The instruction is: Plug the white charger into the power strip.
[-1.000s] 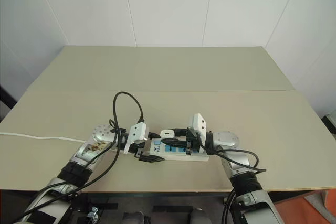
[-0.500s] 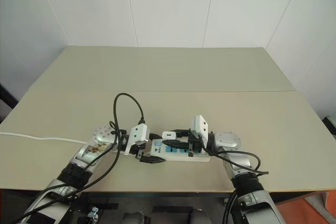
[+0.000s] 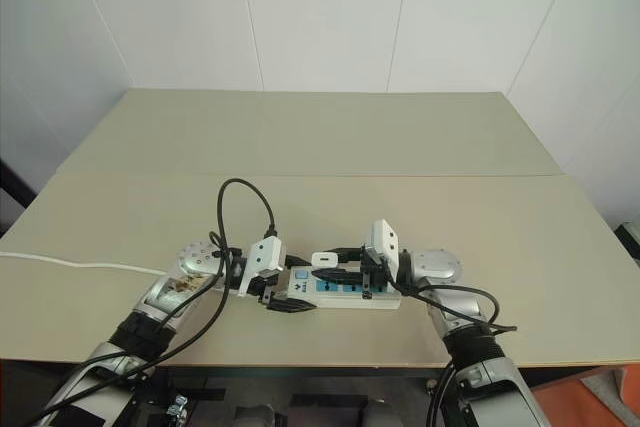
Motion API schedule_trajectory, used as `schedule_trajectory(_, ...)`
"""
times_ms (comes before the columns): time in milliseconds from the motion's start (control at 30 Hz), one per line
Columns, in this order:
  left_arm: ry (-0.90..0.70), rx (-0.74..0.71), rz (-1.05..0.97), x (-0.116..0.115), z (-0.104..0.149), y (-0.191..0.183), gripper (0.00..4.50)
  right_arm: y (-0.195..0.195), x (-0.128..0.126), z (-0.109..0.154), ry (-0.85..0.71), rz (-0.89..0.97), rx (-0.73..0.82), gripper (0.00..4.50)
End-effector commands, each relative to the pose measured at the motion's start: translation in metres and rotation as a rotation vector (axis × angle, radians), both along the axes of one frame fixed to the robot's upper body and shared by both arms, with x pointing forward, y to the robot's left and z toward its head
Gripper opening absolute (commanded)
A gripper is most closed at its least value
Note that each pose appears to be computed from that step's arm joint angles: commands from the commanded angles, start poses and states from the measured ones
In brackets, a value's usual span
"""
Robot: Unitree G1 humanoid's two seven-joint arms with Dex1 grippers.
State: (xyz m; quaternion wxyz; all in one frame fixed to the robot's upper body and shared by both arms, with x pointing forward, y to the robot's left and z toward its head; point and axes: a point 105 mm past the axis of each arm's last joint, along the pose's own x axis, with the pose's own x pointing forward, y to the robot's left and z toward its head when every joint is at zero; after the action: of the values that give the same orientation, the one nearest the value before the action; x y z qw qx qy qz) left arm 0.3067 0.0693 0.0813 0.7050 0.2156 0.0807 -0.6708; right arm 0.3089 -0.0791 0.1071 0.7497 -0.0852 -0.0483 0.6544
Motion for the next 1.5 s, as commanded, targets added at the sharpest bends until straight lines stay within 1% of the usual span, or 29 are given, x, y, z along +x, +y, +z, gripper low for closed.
schedule_trajectory(33, 0.012, 0.075, 0.076, 0.005, -0.004, 0.035, 3.33, -0.056, 0.006, -0.038, 0.127, -0.154, -0.164, 1.10)
schedule_trajectory(233, 0.010, 0.076, 0.080, 0.004, -0.004, 0.037, 3.33, -0.057, 0.008, -0.040, 0.133, -0.155, -0.173, 1.10)
schedule_trajectory(467, 0.009, 0.074, 0.073, 0.004, -0.003, 0.034, 3.33, -0.037, 0.012, -0.036, 0.140, -0.114, -0.153, 1.10)
schedule_trajectory(867, 0.006, 0.068, 0.075, 0.002, -0.002, 0.032, 3.33, -0.013, 0.005, -0.047, 0.176, -0.030, -0.187, 1.10)
schedule_trajectory(1100, 0.006, 0.066, 0.081, 0.002, -0.002, 0.033, 3.33, -0.026, 0.006, -0.052, 0.195, -0.071, -0.198, 1.10)
schedule_trajectory(1500, 0.004, 0.073, 0.085, 0.005, -0.001, 0.036, 3.33, -0.042, -0.001, -0.057, 0.200, -0.105, -0.211, 1.10)
